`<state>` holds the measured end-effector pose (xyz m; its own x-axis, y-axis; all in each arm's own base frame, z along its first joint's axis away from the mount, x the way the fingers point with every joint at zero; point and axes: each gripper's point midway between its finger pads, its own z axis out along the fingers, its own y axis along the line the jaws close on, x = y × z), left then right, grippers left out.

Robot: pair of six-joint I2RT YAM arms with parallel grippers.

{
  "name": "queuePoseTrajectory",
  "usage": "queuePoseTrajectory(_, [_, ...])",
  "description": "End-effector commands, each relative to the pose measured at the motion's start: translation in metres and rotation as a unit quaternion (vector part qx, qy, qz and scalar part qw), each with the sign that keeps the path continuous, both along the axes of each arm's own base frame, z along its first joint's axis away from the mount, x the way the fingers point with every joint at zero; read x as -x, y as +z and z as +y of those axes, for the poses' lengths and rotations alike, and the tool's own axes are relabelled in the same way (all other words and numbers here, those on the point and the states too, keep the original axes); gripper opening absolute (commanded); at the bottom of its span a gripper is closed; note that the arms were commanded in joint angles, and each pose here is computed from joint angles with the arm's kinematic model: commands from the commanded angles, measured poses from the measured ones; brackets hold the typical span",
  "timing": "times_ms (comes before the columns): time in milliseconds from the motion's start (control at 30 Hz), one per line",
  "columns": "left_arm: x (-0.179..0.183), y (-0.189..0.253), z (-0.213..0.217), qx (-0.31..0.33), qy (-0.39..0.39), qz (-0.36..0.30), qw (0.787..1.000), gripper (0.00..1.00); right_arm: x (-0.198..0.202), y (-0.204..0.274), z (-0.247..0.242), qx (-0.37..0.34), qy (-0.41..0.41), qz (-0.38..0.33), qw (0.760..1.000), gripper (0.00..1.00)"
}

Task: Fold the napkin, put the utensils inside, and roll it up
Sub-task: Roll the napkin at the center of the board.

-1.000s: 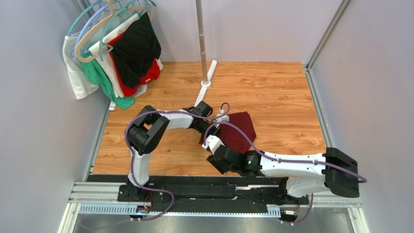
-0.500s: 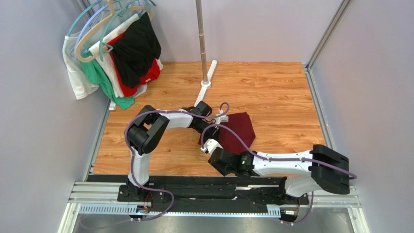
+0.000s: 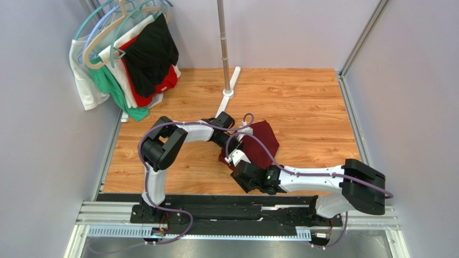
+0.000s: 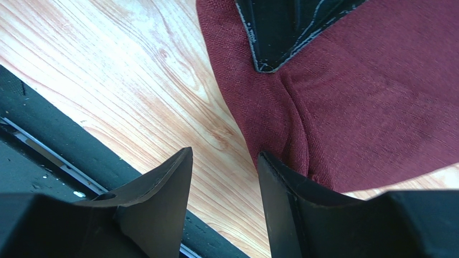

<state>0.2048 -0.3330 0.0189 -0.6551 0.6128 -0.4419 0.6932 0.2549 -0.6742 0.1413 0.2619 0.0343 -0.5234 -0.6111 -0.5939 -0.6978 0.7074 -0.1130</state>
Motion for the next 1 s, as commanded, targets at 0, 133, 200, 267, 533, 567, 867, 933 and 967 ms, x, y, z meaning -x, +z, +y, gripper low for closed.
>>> queuePoseTrajectory(0, [0.007,-0.041,0.029,-0.085,-0.003,0.002,0.996,0.11,-0.015,0.021,-0.002,-0.002,-0.011,-0.032,0.999,0.55])
queuePoseTrajectory(133, [0.007,-0.041,0.029,-0.086,-0.004,0.003,0.996,0.10,-0.016,0.022,0.001,0.002,-0.002,-0.034,0.999,0.55])
queuePoseTrajectory(200, [0.006,-0.041,0.029,-0.085,-0.003,0.002,0.996,0.10,-0.017,0.023,0.002,0.005,0.001,-0.037,0.999,0.55])
queuePoseTrajectory(267, [0.006,-0.041,0.029,-0.086,-0.002,0.002,0.996,0.10,-0.017,0.024,0.002,0.006,0.002,-0.039,0.999,0.56])
queuePoseTrajectory(533, [0.008,-0.042,0.030,-0.087,-0.005,0.003,0.996,0.08,-0.024,0.009,0.003,0.032,-0.001,-0.040,0.999,0.57])
queuePoseTrajectory(567, [0.008,-0.042,0.030,-0.086,-0.006,0.002,0.996,0.08,-0.027,0.009,0.002,0.034,-0.004,-0.044,0.998,0.57])
queuePoseTrajectory(867, [0.009,-0.042,0.029,-0.080,-0.014,0.004,0.997,0.06,-0.043,0.008,-0.001,0.028,-0.017,-0.046,0.998,0.61])
queuePoseTrajectory(933, [0.009,-0.041,0.029,-0.077,-0.016,0.004,0.997,0.06,-0.045,0.000,-0.002,0.025,-0.018,-0.021,0.999,0.61])
queuePoseTrajectory(967, [0.008,-0.041,0.029,-0.076,-0.016,0.004,0.997,0.06,-0.044,-0.002,-0.001,0.026,-0.013,-0.016,0.999,0.60])
